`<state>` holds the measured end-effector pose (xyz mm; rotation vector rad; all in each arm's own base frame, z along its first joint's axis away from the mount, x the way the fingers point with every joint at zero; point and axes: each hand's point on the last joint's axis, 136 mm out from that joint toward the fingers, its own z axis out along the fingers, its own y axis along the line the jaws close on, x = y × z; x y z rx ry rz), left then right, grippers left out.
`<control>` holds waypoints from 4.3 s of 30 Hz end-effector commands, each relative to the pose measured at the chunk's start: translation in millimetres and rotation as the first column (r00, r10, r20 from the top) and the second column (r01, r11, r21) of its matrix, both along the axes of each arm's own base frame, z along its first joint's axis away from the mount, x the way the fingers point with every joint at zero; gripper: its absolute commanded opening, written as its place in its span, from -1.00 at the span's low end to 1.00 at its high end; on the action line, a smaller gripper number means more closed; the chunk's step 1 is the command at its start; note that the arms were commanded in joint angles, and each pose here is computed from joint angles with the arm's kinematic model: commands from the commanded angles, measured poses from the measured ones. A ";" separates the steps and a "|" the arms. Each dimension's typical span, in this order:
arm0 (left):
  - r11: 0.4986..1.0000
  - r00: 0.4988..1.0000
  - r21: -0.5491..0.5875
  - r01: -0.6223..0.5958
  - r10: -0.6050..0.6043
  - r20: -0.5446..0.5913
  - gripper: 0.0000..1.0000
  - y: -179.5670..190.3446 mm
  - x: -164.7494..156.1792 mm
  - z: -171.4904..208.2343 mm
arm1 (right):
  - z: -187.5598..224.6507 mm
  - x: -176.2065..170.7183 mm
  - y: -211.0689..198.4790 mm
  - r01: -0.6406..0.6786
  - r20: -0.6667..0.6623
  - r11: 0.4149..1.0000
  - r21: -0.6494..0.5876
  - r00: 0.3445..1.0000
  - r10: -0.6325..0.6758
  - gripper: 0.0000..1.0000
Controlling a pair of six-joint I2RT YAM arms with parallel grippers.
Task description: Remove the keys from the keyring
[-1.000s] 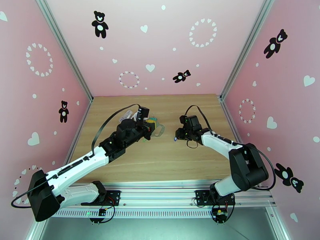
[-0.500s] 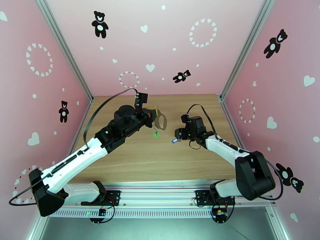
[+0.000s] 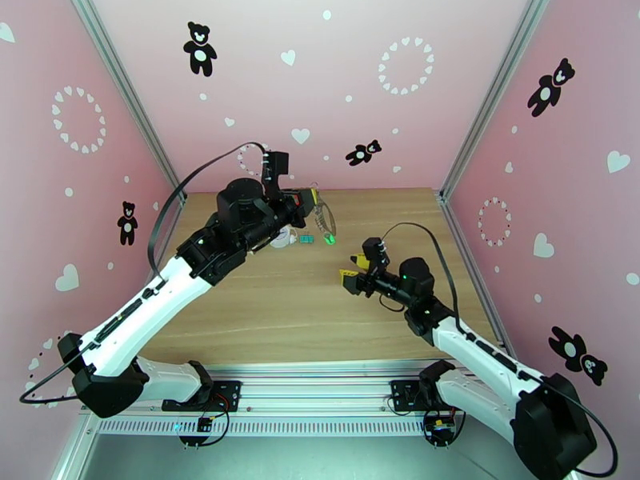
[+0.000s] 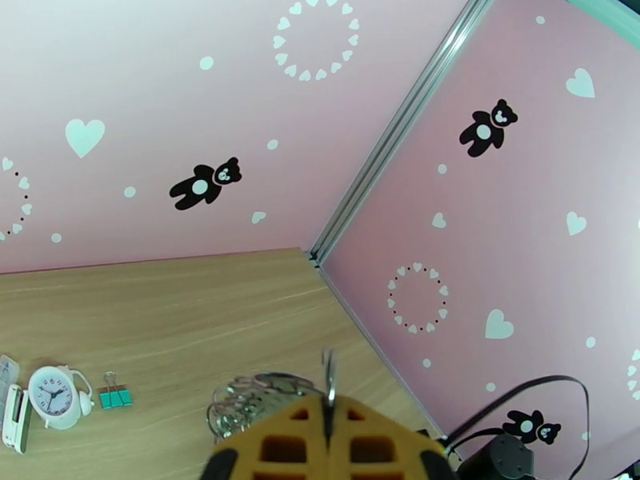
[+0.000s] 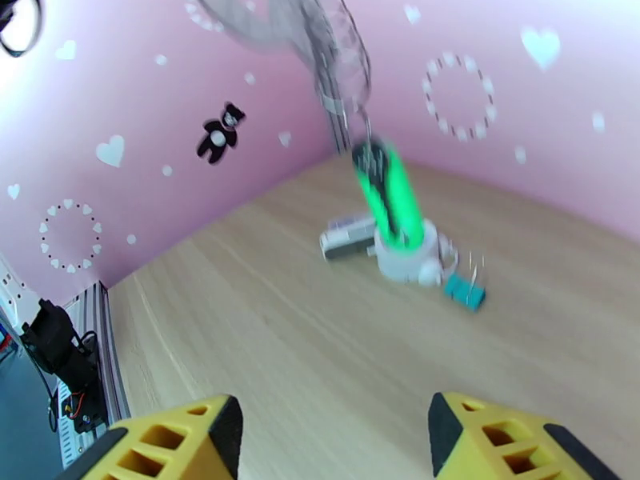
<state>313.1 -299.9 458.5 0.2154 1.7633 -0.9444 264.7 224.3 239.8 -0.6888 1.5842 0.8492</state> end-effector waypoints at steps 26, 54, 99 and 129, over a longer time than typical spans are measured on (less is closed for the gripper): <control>0.956 0.946 -0.048 0.288 -0.276 0.171 -1.00 4.1 -71.7 62.8 | 81.5 -21.2 65.7 -0.361 0.141 0.932 0.028 0.925 0.354 0.36; 0.952 0.939 -0.119 0.283 -0.250 0.234 -1.00 15.2 -80.3 76.5 | 87.2 -40.8 110.0 -0.555 0.107 0.830 0.047 0.829 0.549 -0.03; 0.938 0.926 -0.148 0.313 -0.266 0.267 -1.00 14.7 -86.0 91.8 | 86.2 -38.5 113.0 -0.566 0.057 0.824 0.043 0.824 0.563 -0.21; 0.938 0.922 -0.144 0.314 -0.265 0.284 -1.00 17.3 -89.4 93.9 | 95.2 -45.7 103.5 -0.561 0.048 0.826 0.053 0.828 0.559 -0.18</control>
